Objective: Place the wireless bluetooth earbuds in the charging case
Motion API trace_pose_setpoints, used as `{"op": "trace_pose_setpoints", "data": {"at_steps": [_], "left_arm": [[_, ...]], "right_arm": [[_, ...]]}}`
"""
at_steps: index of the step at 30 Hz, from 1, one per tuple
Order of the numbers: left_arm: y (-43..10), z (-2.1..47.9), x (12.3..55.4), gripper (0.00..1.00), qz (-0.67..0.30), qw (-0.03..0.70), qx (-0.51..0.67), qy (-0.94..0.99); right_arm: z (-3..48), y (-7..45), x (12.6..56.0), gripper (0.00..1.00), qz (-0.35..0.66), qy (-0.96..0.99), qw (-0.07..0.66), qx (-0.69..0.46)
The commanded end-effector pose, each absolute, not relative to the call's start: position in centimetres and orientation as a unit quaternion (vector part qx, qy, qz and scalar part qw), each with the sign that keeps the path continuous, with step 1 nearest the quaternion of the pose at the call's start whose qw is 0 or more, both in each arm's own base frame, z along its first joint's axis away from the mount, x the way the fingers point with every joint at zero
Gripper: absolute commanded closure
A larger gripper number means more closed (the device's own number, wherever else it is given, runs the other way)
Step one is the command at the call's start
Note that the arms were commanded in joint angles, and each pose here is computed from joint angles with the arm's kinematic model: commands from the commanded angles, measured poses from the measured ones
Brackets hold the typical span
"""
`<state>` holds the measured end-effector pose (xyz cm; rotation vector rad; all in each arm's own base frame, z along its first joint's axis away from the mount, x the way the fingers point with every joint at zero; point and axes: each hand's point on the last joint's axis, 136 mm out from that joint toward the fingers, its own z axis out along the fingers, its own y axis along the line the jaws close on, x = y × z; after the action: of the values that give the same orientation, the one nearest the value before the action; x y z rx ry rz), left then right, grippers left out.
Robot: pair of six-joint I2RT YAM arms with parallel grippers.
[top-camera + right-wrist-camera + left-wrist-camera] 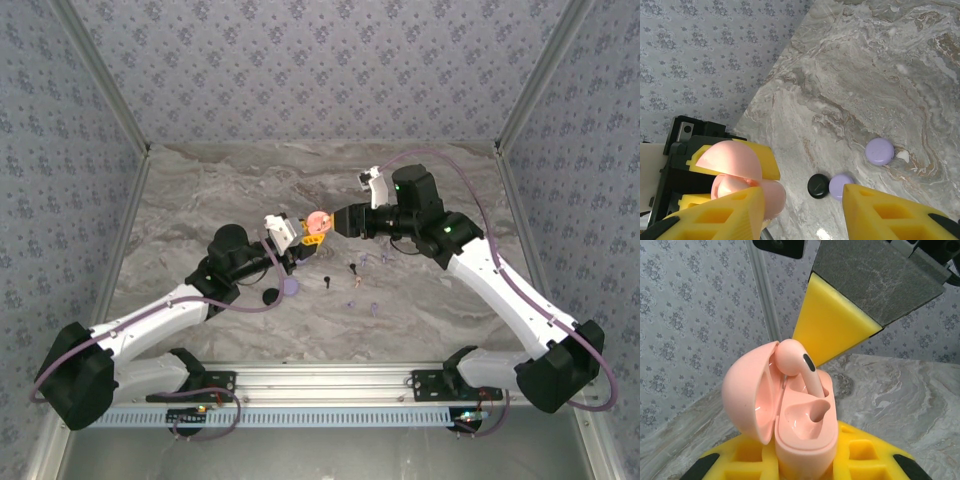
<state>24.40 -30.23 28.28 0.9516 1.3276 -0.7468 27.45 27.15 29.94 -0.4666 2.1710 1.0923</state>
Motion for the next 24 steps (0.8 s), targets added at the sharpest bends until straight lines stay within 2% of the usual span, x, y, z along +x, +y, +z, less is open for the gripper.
{"op": "trace_pose_setpoints", "data": {"at_steps": [1, 16, 24], "left_arm": [[-30.5, 30.9, 24.2, 0.93, -0.327, 0.648, 0.414, 0.549], [-30.6, 30.9, 24.1, 0.93, -0.328, 0.649, 0.416, 0.546], [-30.4, 30.9, 24.1, 0.93, -0.326, 0.650, 0.413, 0.548]], "right_arm": [[31.4, 27.7, 27.2, 0.52, 0.426, 0.817, 0.338, -0.193], [32.3, 27.9, 26.5, 0.50, 0.431, 0.800, 0.358, -0.214], [32.5, 25.8, 26.8, 0.49, 0.395, 0.814, 0.381, -0.193]]}}
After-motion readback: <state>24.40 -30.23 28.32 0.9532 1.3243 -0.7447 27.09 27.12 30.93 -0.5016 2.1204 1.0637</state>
